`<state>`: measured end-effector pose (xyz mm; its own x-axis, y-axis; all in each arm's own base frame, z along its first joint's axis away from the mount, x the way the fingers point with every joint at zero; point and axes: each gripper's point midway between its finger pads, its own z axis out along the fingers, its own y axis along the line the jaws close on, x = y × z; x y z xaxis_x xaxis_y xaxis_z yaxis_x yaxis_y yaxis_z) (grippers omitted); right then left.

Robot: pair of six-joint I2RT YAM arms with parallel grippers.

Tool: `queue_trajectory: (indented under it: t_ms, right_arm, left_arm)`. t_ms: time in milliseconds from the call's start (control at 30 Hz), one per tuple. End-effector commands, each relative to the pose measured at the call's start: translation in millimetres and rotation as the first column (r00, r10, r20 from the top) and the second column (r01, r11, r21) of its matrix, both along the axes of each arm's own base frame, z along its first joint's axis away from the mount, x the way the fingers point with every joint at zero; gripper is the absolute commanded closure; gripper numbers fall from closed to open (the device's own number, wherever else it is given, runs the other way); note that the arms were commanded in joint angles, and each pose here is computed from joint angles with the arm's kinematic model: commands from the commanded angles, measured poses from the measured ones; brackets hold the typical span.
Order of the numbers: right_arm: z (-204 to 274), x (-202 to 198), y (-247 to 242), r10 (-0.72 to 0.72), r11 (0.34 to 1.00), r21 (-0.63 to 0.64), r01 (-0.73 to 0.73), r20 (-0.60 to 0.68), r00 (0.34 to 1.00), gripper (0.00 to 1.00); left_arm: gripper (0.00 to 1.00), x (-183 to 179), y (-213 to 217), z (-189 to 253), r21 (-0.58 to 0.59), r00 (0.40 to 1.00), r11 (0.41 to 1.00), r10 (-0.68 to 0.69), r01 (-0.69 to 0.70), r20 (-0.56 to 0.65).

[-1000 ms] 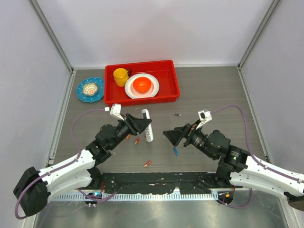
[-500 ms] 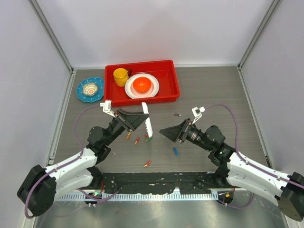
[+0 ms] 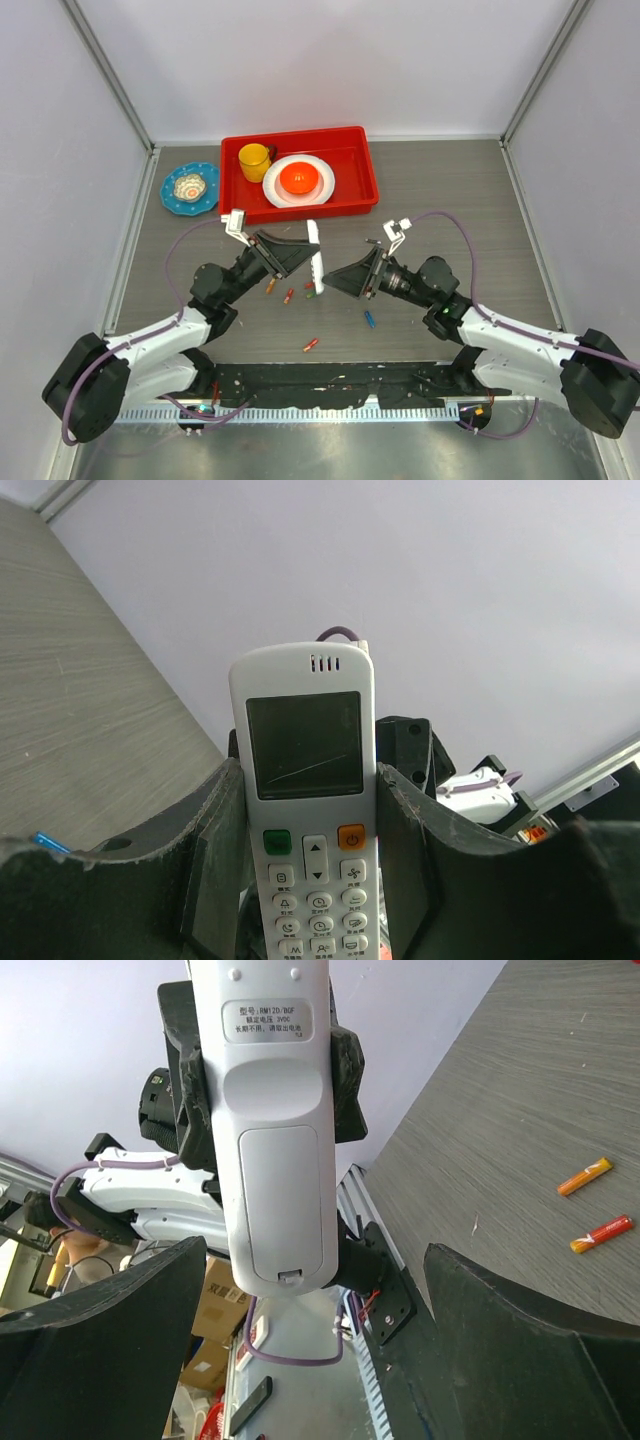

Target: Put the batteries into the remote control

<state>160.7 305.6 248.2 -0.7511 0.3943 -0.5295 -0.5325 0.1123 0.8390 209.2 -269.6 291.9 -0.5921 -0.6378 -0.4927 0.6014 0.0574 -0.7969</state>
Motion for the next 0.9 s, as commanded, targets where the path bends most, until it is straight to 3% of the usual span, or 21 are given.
queue_trajectory:
  t_ms: [0,267,867]
  right_arm:
    - [39,-5,4,0.039,0.995,0.092,-0.047,0.093,0.995,0.04]
    - [41,-6,13,0.095,0.984,0.142,-0.106,0.085,0.992,0.05]
    - [49,-7,23,0.152,0.966,0.196,-0.169,0.101,0.983,0.29]
  left_arm:
    - [1.0,-9,2,40,-0.085,0.993,0.996,-0.023,0.033,0.113]
    - [1.0,-9,1,40,-0.093,0.993,0.995,-0.03,0.041,0.115]
    - [1.0,-9,-2,40,-0.107,0.993,0.992,-0.052,0.064,0.11]
